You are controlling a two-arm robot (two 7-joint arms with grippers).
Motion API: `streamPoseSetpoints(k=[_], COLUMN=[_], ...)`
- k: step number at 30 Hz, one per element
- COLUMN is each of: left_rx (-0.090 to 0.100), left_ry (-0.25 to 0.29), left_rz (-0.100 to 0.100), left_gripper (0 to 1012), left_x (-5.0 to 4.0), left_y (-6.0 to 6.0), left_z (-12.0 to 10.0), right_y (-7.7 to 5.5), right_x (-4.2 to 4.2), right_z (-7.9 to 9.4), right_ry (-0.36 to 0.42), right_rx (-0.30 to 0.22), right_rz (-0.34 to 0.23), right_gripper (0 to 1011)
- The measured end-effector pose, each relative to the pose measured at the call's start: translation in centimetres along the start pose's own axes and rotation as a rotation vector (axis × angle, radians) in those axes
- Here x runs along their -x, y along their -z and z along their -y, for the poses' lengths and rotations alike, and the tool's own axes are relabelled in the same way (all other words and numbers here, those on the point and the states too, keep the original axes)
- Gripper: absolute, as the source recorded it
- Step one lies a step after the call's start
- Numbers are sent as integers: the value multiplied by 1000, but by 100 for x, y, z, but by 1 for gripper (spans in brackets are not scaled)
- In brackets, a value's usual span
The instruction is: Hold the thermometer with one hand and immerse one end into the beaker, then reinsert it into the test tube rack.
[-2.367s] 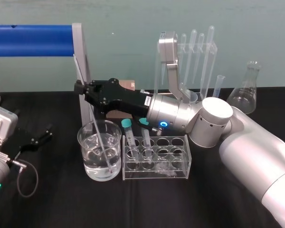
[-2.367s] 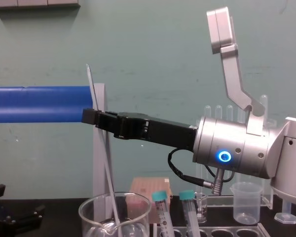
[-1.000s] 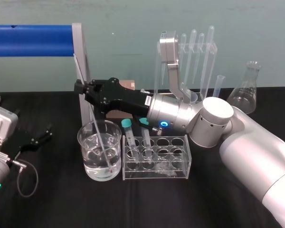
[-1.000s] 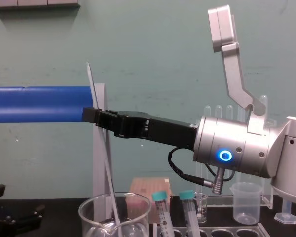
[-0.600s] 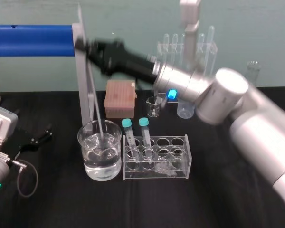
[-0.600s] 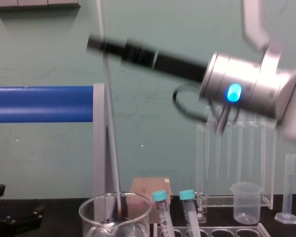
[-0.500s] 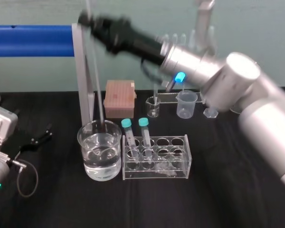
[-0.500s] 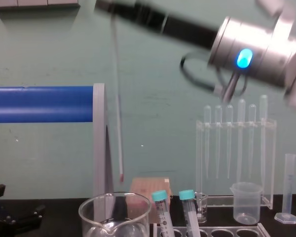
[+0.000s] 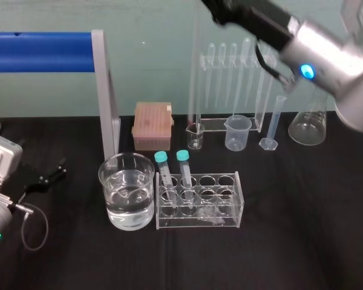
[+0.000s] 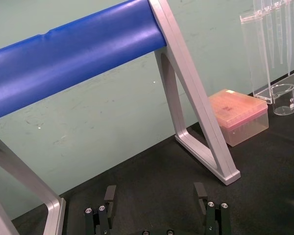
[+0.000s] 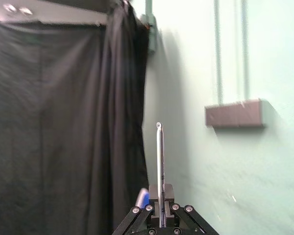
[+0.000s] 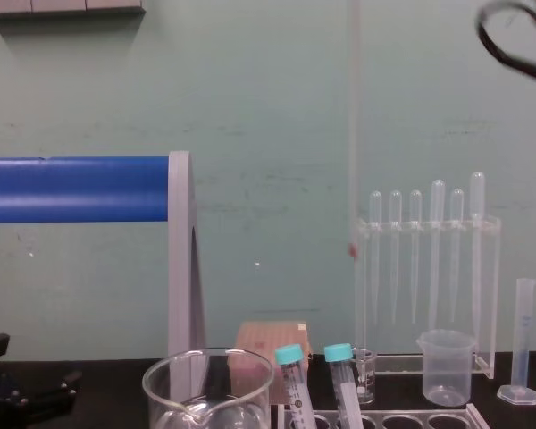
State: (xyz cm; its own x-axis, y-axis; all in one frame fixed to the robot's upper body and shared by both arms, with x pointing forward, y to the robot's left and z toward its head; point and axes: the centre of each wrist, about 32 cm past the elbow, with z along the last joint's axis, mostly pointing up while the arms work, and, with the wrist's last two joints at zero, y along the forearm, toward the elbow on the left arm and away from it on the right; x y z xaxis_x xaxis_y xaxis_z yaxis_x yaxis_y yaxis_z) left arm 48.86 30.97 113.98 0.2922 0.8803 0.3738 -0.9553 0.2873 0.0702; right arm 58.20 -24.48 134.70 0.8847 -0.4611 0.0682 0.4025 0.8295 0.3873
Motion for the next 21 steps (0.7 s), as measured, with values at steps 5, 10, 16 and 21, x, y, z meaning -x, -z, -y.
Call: streamPoseSetpoints(k=[5, 10, 16, 21], left_rx=[0, 0, 0, 0], left_ry=[0, 0, 0, 0], left_rz=[0, 0, 0, 0], left_gripper=[1008, 1008, 1008, 1008], left_x=[0, 0, 0, 0], left_y=[0, 0, 0, 0], left_z=[0, 0, 0, 0], right_y=[206, 455, 604, 713], right_x=[106, 242, 290, 277], right_z=[323, 580, 659, 628], right_ry=[54, 91, 104, 97], right_rx=[48, 91, 108, 110], right_rz=[-9, -39, -49, -44], right_gripper=[57, 57, 57, 57])
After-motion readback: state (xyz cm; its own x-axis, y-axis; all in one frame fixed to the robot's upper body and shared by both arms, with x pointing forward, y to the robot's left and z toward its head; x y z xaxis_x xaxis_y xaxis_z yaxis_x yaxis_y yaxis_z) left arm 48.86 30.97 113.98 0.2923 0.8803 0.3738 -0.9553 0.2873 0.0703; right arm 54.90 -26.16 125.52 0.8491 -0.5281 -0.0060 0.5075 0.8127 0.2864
